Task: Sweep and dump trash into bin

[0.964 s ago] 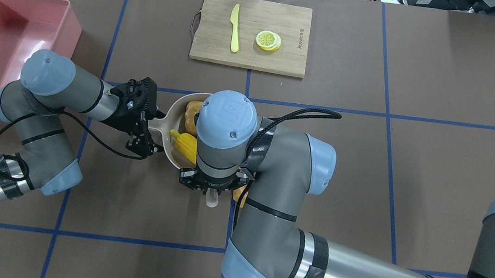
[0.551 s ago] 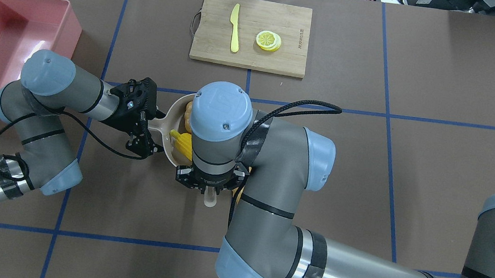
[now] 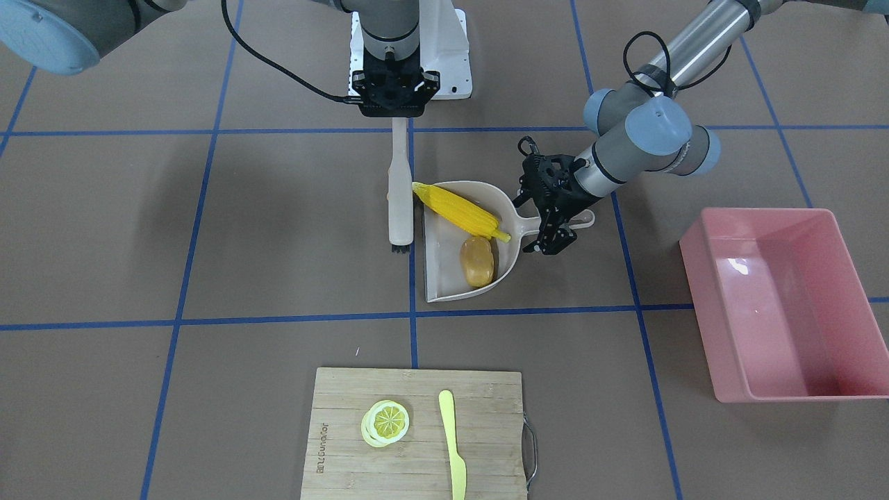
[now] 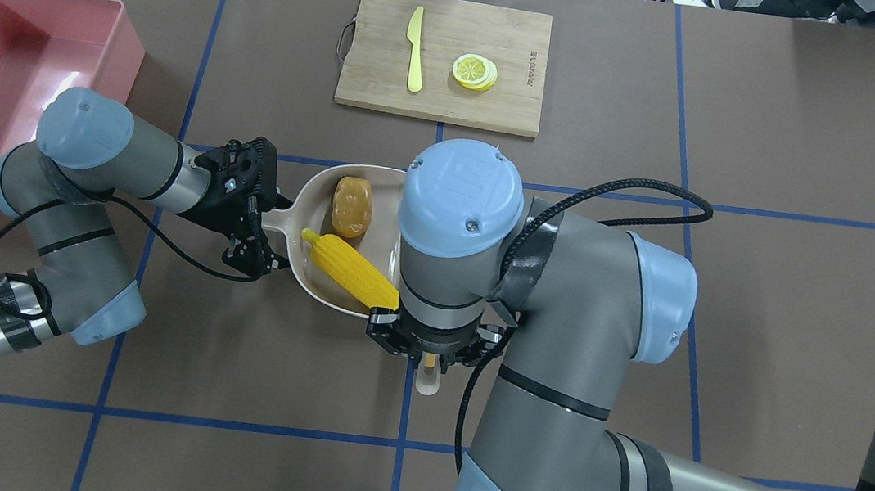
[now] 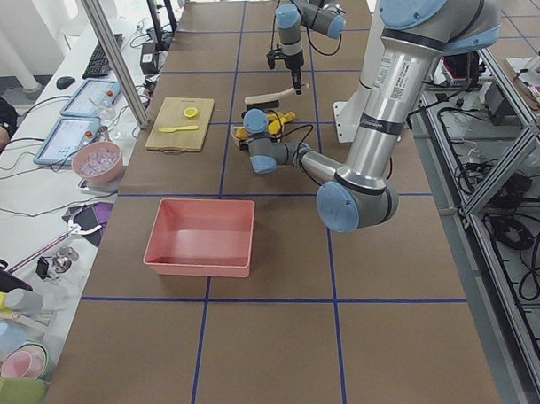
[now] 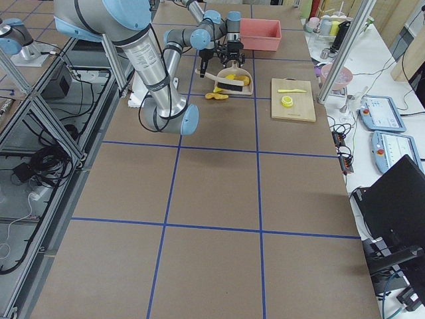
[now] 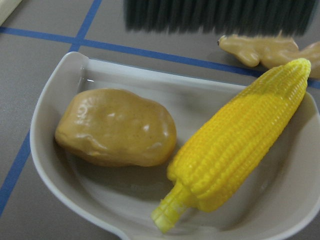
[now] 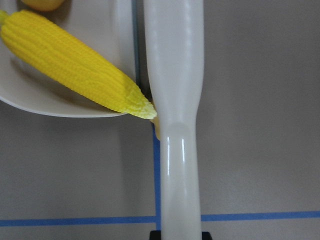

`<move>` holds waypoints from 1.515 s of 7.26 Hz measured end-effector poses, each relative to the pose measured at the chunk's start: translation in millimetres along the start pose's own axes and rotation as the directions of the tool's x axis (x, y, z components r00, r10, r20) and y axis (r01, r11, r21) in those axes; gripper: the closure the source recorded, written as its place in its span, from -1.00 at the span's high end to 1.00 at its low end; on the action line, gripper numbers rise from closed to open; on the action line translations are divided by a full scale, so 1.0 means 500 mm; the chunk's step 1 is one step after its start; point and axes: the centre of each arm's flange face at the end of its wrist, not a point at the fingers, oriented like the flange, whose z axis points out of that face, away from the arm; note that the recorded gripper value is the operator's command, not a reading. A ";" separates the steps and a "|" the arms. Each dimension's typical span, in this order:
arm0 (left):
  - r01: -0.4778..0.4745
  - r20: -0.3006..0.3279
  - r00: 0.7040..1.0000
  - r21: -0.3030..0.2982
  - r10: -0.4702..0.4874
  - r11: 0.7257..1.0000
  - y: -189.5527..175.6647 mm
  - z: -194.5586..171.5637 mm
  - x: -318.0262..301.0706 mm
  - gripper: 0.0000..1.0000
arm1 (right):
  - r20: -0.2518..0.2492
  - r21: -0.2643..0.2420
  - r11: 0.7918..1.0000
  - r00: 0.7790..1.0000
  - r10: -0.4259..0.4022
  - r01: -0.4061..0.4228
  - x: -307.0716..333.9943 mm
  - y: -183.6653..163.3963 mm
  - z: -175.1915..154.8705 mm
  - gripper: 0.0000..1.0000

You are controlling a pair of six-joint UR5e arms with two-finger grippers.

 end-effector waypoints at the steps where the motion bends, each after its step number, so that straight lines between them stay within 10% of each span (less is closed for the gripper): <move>1: 0.000 0.000 1.000 0.000 0.000 1.000 0.000 0.000 0.000 0.93 | -0.016 -0.017 0.998 0.998 0.055 -0.055 0.012 0.011 0.010 -1.00; 6: -0.001 -0.001 1.000 0.001 0.001 1.000 0.000 0.000 0.001 0.93 | -0.062 -0.110 0.972 0.977 0.202 -0.208 0.027 0.048 0.064 -1.00; 11: 0.001 -0.001 1.000 -0.003 -0.001 1.000 0.003 0.002 0.001 0.93 | -0.034 -0.160 0.970 0.983 0.180 -0.183 0.002 0.061 0.085 -1.00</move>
